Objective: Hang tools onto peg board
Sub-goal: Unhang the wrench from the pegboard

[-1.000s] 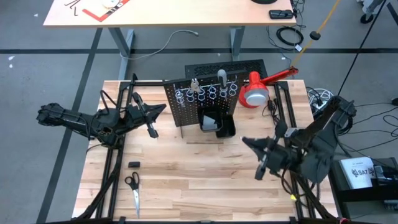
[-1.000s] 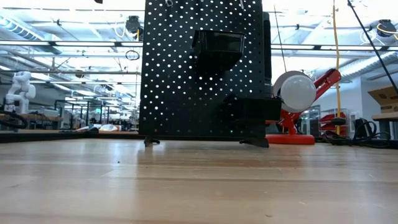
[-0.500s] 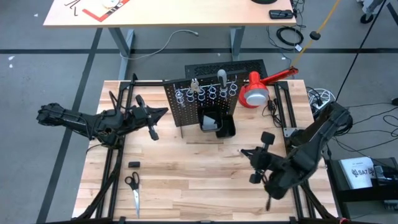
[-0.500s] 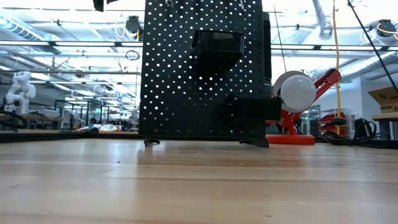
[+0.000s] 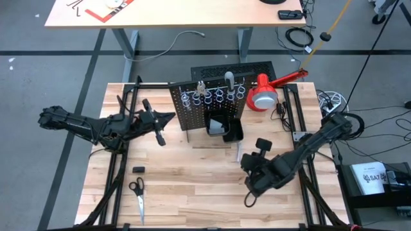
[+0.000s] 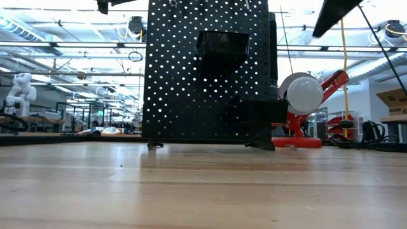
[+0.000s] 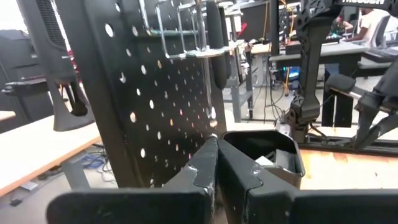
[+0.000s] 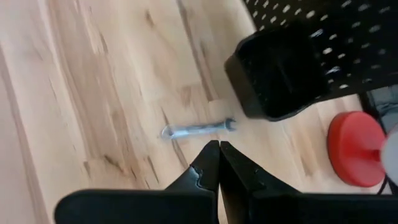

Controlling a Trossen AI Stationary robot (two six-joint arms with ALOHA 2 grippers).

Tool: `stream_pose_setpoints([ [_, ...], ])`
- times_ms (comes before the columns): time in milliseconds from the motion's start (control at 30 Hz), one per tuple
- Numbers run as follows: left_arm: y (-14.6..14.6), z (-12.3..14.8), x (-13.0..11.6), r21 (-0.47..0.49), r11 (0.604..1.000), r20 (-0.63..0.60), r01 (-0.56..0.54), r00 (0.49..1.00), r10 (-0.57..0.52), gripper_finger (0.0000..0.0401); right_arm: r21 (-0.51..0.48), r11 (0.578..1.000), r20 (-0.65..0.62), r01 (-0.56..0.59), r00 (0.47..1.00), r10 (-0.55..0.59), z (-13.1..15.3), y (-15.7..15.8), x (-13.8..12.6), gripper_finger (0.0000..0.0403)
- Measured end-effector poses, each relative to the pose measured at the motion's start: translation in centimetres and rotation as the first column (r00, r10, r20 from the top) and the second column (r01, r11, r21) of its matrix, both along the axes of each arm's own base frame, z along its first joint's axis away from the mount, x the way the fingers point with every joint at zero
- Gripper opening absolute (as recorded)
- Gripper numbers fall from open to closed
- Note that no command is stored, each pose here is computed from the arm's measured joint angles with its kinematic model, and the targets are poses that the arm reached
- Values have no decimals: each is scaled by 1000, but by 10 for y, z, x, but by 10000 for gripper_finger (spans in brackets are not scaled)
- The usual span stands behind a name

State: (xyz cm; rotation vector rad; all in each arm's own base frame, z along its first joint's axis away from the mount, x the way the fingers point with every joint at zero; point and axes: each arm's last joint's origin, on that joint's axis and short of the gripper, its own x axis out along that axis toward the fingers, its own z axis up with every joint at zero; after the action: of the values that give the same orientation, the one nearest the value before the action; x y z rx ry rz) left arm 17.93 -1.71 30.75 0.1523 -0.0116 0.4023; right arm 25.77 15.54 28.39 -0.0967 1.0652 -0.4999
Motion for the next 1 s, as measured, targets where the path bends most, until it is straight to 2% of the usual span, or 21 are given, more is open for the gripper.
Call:
stream_pose_setpoints([
  [133, 0, -2, 2, -1, 1000, -11, 0, 1000, 0, 18, 13, 1000, -60, -12, 998, 13, -14, -2, 14, 0],
  [233, 0, -2, 2, 0, 1000, -10, 0, 1000, 0, 18, -10, 1000, -51, -29, 998, 28, -19, -3, 22, 0],
  [333, 0, -2, 2, 0, 1000, -10, 0, 1000, 0, 18, -109, 994, 69, -28, 997, 35, -16, -6, 32, 0],
  [433, 0, -2, 2, -1, 1000, -10, 0, 1000, 0, 18, -196, 980, 214, -39, 973, 82, -1, -9, 42, 0],
  [600, 0, -1, 2, -3, 1000, 1, 1, 1000, -1, 18, -285, 957, 442, 44, 892, 91, 36, -20, 50, 21],
  [800, 0, -1, 2, -2, 1000, 0, 1, 1000, -1, 18, -366, 925, 588, 101, 796, 146, 80, -37, 60, 84],
  [1000, 0, -1, 2, -1, 1000, -5, 1, 1000, -1, 18, -450, 891, 686, 66, 664, 297, 116, -56, 79, 149],
])
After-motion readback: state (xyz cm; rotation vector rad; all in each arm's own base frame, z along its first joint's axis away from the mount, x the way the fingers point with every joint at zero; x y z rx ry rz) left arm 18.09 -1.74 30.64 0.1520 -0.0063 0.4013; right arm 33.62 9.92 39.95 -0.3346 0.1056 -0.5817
